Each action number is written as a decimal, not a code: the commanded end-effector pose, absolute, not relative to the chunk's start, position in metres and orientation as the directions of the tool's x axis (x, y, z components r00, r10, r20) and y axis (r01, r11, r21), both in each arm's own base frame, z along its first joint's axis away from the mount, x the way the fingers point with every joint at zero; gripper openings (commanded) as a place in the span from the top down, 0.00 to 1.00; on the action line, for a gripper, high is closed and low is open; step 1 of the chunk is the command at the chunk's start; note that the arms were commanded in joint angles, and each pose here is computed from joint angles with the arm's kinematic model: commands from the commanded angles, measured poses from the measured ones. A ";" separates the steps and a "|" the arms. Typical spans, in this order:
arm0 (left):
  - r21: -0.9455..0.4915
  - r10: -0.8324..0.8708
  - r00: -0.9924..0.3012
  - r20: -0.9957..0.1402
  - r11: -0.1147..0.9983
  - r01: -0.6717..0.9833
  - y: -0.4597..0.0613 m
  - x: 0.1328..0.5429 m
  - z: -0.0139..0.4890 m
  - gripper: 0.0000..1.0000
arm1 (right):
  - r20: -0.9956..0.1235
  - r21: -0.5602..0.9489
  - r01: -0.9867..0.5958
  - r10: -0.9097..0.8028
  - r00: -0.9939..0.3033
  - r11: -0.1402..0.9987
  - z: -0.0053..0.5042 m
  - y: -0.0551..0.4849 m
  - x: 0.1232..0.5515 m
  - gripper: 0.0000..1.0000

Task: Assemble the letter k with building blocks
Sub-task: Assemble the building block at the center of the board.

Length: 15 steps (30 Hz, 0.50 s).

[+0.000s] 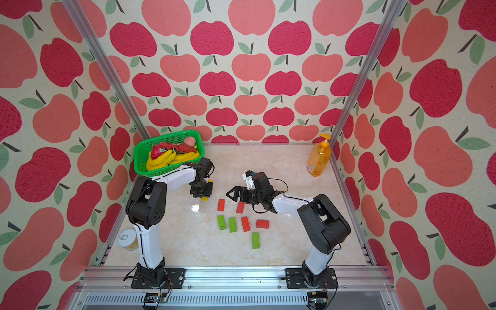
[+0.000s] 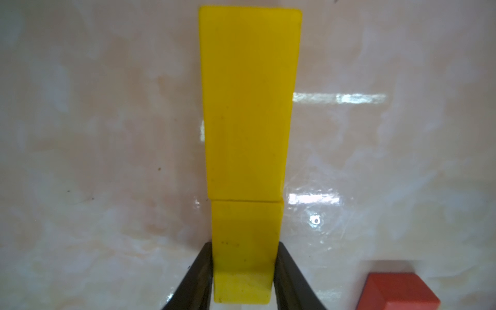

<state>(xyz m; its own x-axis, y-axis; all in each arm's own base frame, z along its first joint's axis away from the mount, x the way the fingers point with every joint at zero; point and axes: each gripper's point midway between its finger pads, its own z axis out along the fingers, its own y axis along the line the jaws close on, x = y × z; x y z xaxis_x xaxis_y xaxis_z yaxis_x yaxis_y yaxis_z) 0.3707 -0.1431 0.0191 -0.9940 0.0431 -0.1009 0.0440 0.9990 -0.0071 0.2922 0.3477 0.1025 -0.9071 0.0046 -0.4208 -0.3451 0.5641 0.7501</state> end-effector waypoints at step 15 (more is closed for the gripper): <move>0.006 0.047 -0.998 -0.046 0.999 0.047 -0.140 0.367 0.005 0.54 | -0.419 0.756 -0.352 -0.005 -0.908 0.552 0.103 0.350 0.289 0.01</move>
<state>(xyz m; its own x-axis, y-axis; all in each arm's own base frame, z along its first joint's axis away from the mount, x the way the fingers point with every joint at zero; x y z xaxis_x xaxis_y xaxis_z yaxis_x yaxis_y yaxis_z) 0.3720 -0.1425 0.0191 -0.9940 0.0489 -0.0975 0.0498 0.9987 -0.0070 0.2922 0.3477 0.1025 -0.9071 0.0046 -0.4208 -0.3451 0.5641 0.7501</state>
